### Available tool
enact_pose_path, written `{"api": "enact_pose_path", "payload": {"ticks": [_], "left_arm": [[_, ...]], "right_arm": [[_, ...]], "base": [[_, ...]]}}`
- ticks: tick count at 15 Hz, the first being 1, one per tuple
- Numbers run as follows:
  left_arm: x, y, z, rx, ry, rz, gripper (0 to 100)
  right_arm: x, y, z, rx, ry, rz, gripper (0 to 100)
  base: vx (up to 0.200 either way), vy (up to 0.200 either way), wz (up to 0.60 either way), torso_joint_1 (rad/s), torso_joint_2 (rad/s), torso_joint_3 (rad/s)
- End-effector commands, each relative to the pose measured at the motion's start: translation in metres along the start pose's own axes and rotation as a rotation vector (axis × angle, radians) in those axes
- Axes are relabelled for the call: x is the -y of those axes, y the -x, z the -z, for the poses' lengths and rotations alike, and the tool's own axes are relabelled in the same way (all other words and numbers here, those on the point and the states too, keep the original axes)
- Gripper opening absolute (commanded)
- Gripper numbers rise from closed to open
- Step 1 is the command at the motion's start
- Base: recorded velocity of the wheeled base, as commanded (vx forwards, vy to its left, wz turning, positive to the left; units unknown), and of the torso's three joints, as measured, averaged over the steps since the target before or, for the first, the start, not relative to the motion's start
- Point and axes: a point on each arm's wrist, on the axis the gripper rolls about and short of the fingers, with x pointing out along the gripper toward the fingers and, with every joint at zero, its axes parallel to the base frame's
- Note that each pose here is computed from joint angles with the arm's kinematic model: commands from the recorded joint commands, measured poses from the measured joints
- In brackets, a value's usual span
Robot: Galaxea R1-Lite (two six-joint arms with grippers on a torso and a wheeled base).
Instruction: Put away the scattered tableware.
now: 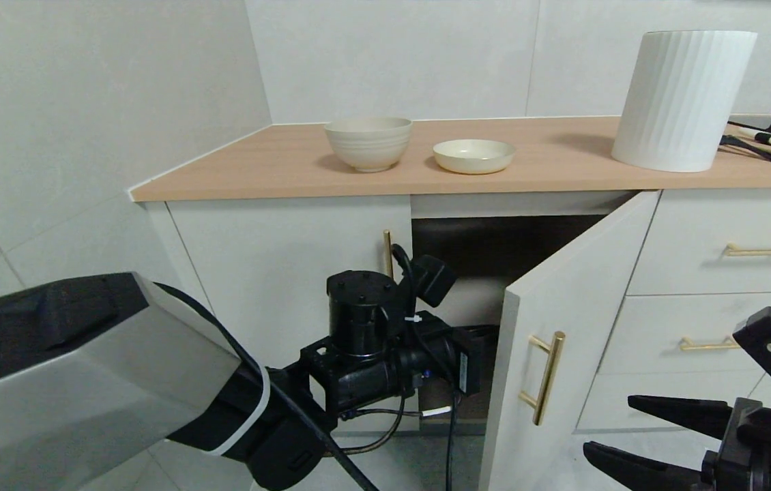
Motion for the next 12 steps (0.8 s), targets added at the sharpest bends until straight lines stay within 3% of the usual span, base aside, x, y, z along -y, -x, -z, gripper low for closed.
{"api": "enact_pose_path", "payload": {"ticks": [1, 4, 7, 8, 10, 12], "left_arm": [[0.001, -0.001, -0.001, 0.005, -0.002, 0.001, 0], [0.000, -0.013, -0.004, 0.030, -0.011, -0.023, 0], [0.014, -0.023, 0.000, 0.027, -0.017, -0.013, 0], [0.025, -0.025, 0.002, 0.023, -0.021, 0.008, 0], [0.068, -0.015, 0.005, -0.006, -0.029, 0.155, 0], [0.118, 0.020, 0.006, -0.118, 0.040, 0.483, 0]], "right_arm": [[0.000, 0.001, -0.001, 0.005, 0.002, -0.003, 100], [-0.001, 0.001, 0.001, 0.001, 0.003, -0.008, 100], [-0.005, 0.007, 0.003, 0.006, 0.015, -0.058, 100], [-0.006, 0.013, 0.004, 0.007, 0.021, -0.109, 100], [-0.009, 0.023, 0.005, 0.009, 0.027, -0.240, 100], [-0.010, 0.035, 0.012, -0.005, 0.038, -0.368, 100]], "base": [[0.000, 0.000, 0.00, 0.000, 0.00, 0.000], [0.000, 0.000, 0.00, 0.000, 0.00, 0.000], [0.000, 0.000, 0.00, 0.000, 0.00, 0.000], [0.000, 0.000, 0.00, 0.000, 0.00, 0.000], [0.000, 0.000, 0.00, 0.000, 0.00, 0.000], [0.000, 0.000, 0.00, 0.000, 0.00, 0.000]]}}
